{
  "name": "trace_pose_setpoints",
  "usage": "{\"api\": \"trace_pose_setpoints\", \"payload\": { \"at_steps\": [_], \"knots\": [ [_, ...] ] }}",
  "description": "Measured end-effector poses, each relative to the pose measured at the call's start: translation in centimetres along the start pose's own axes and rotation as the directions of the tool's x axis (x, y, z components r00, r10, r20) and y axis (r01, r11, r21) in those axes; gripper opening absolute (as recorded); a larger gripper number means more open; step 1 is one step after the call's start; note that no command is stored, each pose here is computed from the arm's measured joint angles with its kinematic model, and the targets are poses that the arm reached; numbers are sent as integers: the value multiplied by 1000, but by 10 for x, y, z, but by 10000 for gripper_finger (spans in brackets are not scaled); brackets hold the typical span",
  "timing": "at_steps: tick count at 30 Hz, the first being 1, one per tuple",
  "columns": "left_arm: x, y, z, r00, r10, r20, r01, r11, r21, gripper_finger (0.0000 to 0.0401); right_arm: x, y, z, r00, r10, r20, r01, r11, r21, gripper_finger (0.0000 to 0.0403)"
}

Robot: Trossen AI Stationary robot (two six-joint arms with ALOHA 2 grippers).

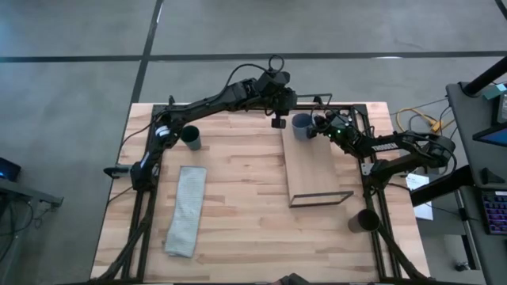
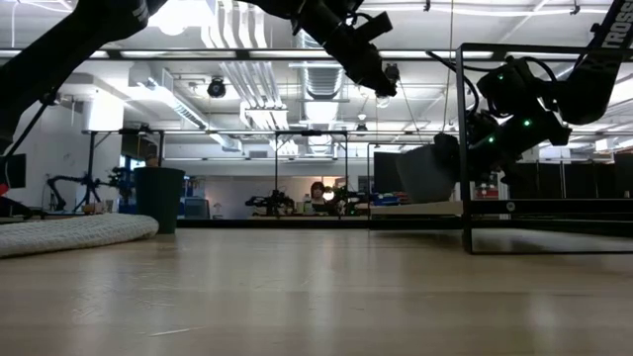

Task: Stack small to large cups/mugs on shelf
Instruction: Put the gray mug on the shelf

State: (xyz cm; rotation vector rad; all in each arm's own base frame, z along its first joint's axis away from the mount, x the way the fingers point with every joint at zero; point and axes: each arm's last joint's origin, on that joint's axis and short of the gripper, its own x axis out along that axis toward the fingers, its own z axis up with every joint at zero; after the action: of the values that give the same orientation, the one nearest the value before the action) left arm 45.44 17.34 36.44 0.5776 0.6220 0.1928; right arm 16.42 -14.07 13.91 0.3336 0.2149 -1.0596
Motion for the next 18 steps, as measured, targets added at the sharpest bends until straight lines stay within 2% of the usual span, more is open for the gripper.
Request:
{"api": "trace_pose_setpoints", "payload": {
  "at_steps": [8, 14, 18],
  "knots": [
    [0, 0, 0, 1000, 0, 0, 0, 1000, 0, 105, 0, 0, 1, 1000, 2, 5, -2, 1000, 13, 54],
    [0, 1, -1, 1000, 2, -2, -2, 1000, -1, 105, 0, 0, 0, 1000, 1, 1, -1, 1000, -27, 54],
    [0, 1, -1, 1000, 2, -3, -2, 1000, -2, 105, 0, -1, -4, 999, -15, -45, 13, 999, -46, 53]
  ]
}}
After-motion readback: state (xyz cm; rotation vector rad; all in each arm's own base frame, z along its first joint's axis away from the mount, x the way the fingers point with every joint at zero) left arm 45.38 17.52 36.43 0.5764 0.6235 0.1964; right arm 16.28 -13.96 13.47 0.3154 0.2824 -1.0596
